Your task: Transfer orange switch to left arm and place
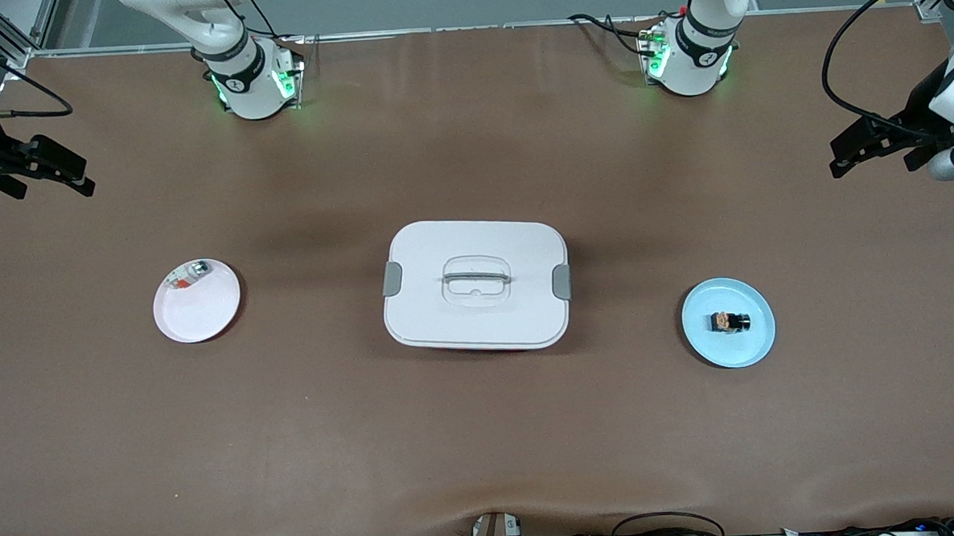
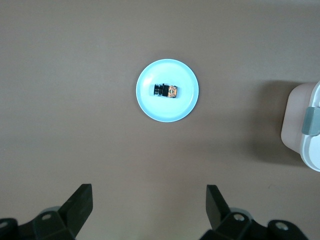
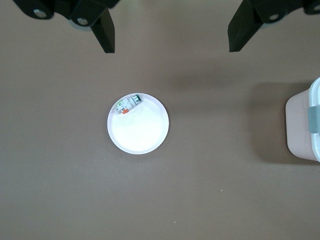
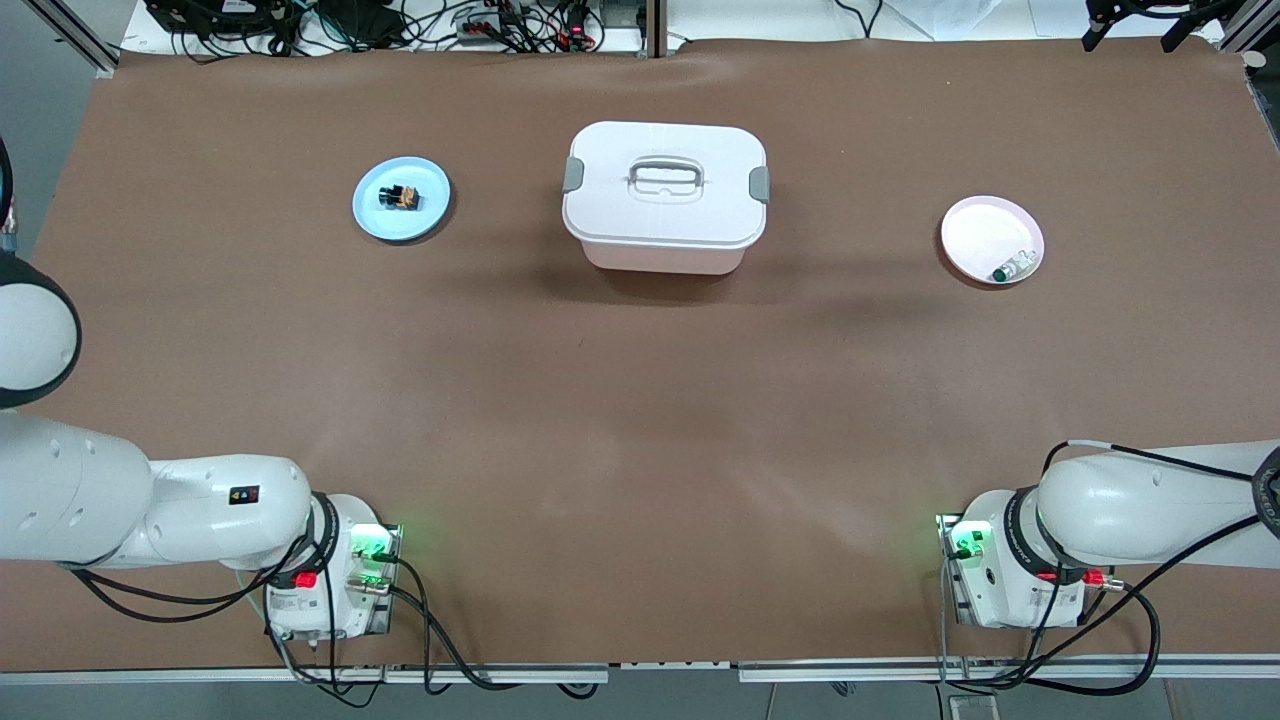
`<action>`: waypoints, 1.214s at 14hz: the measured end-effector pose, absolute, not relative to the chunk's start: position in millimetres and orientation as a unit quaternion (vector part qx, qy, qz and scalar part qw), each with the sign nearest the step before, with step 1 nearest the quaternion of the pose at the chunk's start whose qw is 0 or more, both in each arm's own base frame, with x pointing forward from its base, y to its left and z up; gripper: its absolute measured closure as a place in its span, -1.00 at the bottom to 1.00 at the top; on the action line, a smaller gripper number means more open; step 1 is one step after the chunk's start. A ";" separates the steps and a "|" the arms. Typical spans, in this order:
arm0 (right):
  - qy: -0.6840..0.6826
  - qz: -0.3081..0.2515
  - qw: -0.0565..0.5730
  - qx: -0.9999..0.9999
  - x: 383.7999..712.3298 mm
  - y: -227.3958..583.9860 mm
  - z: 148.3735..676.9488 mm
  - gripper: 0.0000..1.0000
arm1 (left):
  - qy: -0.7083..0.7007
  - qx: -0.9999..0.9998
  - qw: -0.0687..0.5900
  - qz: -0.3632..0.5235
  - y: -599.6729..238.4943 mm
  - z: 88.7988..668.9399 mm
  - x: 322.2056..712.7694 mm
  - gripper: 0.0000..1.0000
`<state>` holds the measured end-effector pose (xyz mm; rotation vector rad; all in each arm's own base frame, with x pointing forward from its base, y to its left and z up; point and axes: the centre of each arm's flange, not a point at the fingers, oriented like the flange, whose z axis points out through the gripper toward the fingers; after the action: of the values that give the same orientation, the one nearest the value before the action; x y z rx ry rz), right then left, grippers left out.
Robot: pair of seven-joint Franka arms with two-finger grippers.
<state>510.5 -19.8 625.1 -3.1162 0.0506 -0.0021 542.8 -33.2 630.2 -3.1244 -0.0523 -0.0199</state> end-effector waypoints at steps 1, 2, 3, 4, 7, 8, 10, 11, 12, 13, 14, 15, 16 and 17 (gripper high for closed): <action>0.016 -0.001 0.012 -1.000 510.5 -19.8 625.1 -1.00 | -0.017 -1.000 0.008 -0.006 -33.2 629.7 543.4 -1.00; 0.016 -0.001 0.012 -1.000 510.5 -19.8 625.1 -1.00 | -0.017 -1.000 0.008 -0.006 -33.2 629.6 543.7 -1.00; 0.016 -0.001 0.012 -1.000 510.5 -19.8 625.1 -1.00 | -0.017 -1.000 0.008 -0.006 -33.2 629.8 543.8 -1.00; 0.016 -0.001 0.012 -1.000 510.5 -19.7 625.1 -1.00 | -0.017 -1.000 0.008 -0.006 -33.2 630.0 543.8 -1.00; 0.016 -0.001 0.012 -1.000 510.5 -19.7 625.1 -1.00 | -0.017 -1.000 0.008 -0.007 -33.2 630.5 543.8 -1.00; 0.016 -0.001 0.012 -1.000 510.5 -19.7 625.1 -1.00 | -0.017 -1.000 0.008 -0.008 -33.3 631.1 543.8 -1.00; 0.016 -0.001 0.012 -1.000 510.5 -19.6 625.2 -1.00 | -0.017 -1.000 0.008 -0.008 -33.7 632.9 543.6 -1.00; 0.016 -0.001 0.012 -1.000 510.5 -19.6 625.3 -1.00 | -0.017 -1.000 0.008 -0.007 -33.7 633.6 543.0 -1.00; 0.016 -0.001 0.012 -1.000 510.5 -19.6 625.4 -1.00 | -0.017 -1.000 0.008 -0.006 -33.7 634.5 542.6 -1.00; 0.016 -0.001 0.012 -1.000 510.6 -19.6 625.4 -1.00 | -0.017 -1.000 0.008 -0.005 -33.6 635.6 542.2 -1.00; 0.016 -0.001 0.012 -1.000 510.6 -19.6 625.5 -1.00 | -0.017 -1.000 0.008 -0.003 -33.6 636.4 541.5 -1.00; 0.016 -0.001 0.012 -1.000 510.6 -19.5 625.5 -1.00 | -0.018 -1.000 0.008 -0.002 -33.6 636.8 541.0 -1.00; 0.016 -0.001 0.012 -1.000 510.6 -19.4 625.5 -1.00 | -0.022 -1.000 0.009 -0.001 -33.5 637.0 540.8 -1.00; 0.016 -0.001 0.012 -1.000 510.6 -19.1 625.6 -1.00 | -0.029 -1.000 0.009 -0.001 -33.5 637.0 540.7 -1.00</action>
<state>510.6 -19.1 625.6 -3.1164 0.0486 -0.0037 540.7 -33.5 637.0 -3.1232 -0.0901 -0.0025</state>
